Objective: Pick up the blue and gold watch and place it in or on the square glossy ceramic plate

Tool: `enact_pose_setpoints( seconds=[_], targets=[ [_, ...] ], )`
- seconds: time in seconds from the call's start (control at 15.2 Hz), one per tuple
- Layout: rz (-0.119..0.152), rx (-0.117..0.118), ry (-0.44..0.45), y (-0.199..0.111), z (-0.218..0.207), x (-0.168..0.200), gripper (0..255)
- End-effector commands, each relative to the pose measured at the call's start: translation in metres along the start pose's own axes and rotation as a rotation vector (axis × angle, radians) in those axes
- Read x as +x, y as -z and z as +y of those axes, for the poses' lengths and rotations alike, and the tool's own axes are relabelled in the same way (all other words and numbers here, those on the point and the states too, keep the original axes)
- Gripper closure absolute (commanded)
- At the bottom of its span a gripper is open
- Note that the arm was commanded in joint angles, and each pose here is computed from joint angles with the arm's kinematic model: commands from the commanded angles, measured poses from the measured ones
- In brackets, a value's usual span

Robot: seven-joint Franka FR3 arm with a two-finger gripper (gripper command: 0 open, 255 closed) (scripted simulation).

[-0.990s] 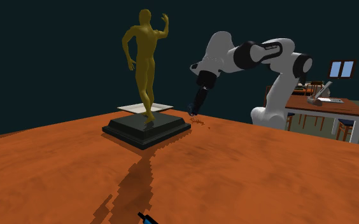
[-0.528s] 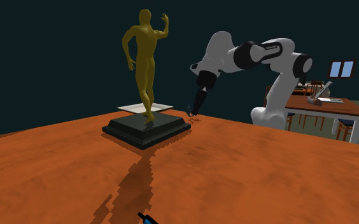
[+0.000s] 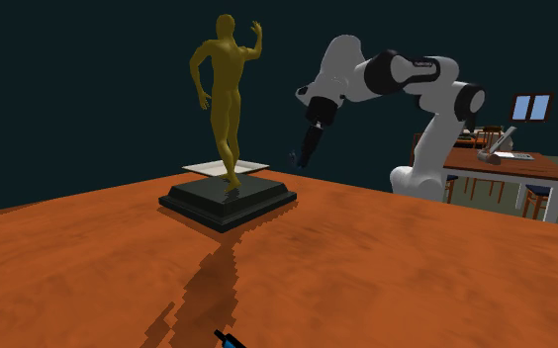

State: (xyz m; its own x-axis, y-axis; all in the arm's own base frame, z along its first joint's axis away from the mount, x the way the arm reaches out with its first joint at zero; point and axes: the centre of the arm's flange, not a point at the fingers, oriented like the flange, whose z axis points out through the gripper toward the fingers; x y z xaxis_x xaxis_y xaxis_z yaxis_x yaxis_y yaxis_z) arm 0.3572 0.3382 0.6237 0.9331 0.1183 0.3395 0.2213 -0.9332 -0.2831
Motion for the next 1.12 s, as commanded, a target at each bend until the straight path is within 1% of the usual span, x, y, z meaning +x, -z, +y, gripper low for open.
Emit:
enact_pose_setpoints(
  seconds=[0.0, 0.59, 0.66, 1.06],
  targets=[
    [0.000, 0.000, 0.000, 0.010, -0.002, 0.004, 255],
    [0.000, 0.000, 0.000, 0.052, -0.016, 0.020, 255],
    [0.000, 0.000, 0.000, 0.053, -0.016, 0.020, 255],
    [0.000, 0.000, 0.000, 0.035, 0.015, 0.091, 255]
  ],
)
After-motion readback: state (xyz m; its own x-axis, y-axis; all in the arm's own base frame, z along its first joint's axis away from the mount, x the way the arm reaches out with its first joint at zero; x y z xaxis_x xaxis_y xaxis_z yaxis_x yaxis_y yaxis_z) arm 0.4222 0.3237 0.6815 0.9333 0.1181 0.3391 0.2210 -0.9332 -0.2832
